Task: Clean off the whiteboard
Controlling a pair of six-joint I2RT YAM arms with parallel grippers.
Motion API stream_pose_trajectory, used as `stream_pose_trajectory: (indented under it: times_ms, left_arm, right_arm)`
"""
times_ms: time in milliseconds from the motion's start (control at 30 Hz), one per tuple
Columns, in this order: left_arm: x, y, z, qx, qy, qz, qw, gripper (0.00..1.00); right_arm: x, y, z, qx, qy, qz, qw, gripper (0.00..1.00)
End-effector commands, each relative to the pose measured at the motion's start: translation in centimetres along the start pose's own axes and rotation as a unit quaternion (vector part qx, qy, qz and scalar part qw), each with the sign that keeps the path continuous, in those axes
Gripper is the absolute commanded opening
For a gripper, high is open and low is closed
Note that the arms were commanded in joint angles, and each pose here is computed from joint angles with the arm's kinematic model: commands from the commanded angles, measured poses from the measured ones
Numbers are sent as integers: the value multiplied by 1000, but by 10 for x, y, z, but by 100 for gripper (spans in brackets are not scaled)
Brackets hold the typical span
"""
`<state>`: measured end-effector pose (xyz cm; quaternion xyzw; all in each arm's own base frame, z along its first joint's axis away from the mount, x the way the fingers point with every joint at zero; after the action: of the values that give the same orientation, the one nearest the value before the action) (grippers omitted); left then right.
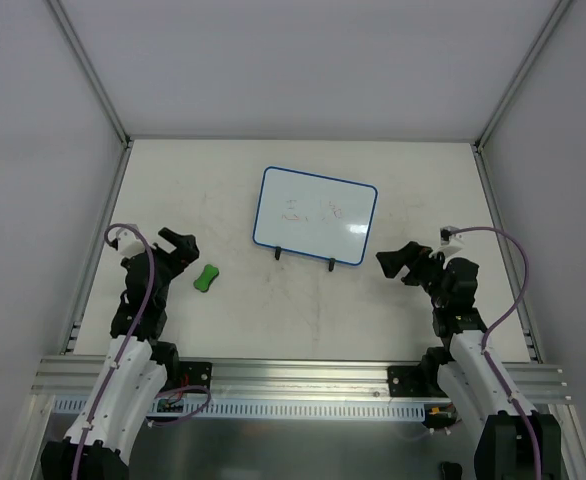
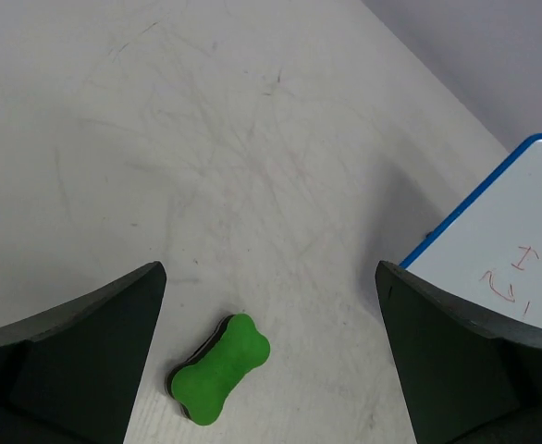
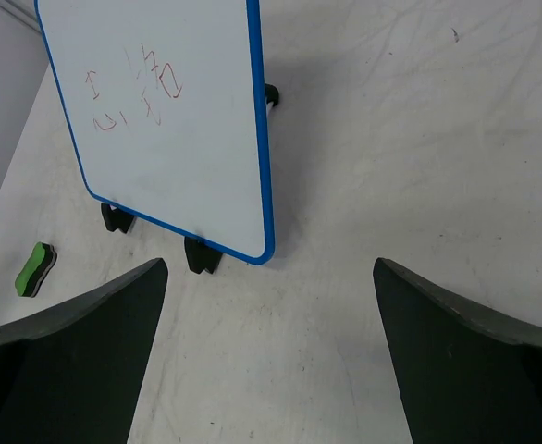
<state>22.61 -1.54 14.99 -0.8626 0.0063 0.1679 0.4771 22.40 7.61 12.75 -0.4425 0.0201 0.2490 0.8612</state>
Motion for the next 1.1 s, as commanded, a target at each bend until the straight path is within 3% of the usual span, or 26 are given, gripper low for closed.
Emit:
stream_pose_trajectory:
  times_ms: [0, 167, 300, 533, 600, 1067]
  left_arm:
    - [-3, -5, -17, 45, 52, 19, 997, 99]
    - [-2, 2, -9, 53, 33, 31, 998, 99]
    - [1, -6, -14, 59, 23, 41, 997, 99]
    - [6, -3, -23, 49, -5, 128, 991, 99]
    - [4, -2, -28, 54, 11, 143, 988, 99]
    - [-23, -20, -59, 147, -11, 194, 970, 99]
  right_arm:
    - [2, -17, 13, -9, -25, -28, 999, 99]
    - [5, -17, 6, 8, -7, -49, 999, 99]
    - [14, -14, 10, 6, -54, -53, 997, 99]
    - [33, -27, 31, -39, -135, -4, 990, 99]
    - [35, -35, 40, -57, -175, -25, 983, 99]
    - [90, -51, 29, -23, -233, -26, 972, 92]
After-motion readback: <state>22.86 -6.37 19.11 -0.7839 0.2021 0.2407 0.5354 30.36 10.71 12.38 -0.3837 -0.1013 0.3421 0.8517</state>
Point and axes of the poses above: each gripper's point midway between its finger pads, its own x axis out along the fingers, its own z axis along the line the jaws close on, y = z × x, the point moved 5 cm from there along -x, back along the fingers, and after that the axes turned 4 degrees about x, right-handed, at the moved point
